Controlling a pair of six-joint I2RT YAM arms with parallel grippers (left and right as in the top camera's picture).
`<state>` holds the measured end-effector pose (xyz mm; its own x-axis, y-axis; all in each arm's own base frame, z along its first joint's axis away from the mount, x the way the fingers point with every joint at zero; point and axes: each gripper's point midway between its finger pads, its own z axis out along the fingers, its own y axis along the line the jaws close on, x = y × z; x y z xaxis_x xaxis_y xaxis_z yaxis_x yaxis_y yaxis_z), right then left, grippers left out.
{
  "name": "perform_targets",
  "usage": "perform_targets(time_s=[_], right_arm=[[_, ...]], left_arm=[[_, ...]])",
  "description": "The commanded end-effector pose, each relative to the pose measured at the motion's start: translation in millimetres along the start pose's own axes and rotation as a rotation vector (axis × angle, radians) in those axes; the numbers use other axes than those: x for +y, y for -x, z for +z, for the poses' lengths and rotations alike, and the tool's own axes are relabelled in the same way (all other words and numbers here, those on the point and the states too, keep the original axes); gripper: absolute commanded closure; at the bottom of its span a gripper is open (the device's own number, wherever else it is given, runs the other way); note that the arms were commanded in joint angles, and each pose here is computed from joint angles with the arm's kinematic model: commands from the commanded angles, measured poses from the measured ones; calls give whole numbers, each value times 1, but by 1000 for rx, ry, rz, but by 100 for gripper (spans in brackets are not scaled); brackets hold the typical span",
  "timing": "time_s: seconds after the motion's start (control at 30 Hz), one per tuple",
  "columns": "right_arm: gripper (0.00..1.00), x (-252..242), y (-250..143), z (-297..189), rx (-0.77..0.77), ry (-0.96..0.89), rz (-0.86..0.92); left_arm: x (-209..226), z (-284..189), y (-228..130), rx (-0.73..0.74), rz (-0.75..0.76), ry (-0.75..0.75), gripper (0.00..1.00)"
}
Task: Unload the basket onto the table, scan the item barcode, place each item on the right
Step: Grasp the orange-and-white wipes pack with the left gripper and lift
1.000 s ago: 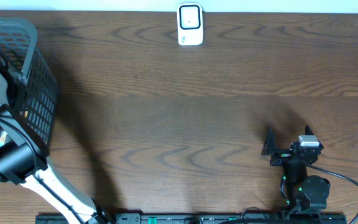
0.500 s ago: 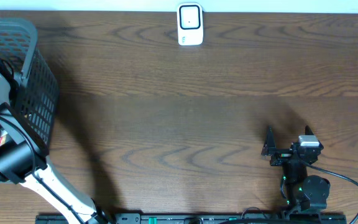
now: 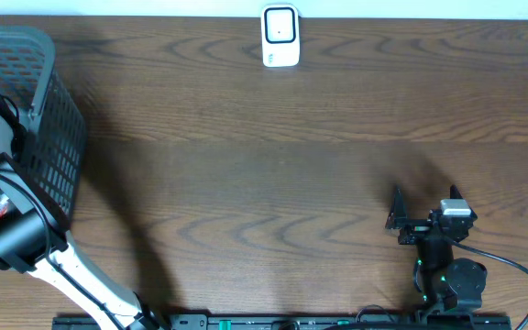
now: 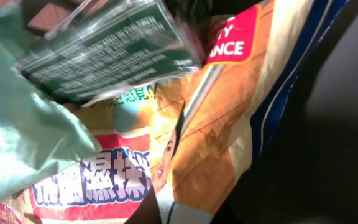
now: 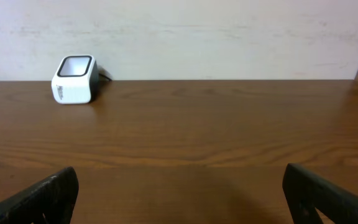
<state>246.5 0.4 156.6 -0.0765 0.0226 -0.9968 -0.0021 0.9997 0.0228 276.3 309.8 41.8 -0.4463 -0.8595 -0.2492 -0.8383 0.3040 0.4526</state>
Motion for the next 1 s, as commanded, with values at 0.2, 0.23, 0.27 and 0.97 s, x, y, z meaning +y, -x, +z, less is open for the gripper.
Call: perform_targets(time_s=[0.2,0.23,0.27,0.97], right_arm=[[1,1,-1,0,2,6,6],[1,1,-1,0,2,6,6],[1,1,-1,0,2,6,6],[1,1,-1,0,2,6,6]], left_arm=[[10,-102,31,-121,-148,-351,93],[15,-119,36,-161,-170,-394,93],[21,-137,41,-205,-191,-437,93],[109,-468,-9,-889,-121,-1387,93]])
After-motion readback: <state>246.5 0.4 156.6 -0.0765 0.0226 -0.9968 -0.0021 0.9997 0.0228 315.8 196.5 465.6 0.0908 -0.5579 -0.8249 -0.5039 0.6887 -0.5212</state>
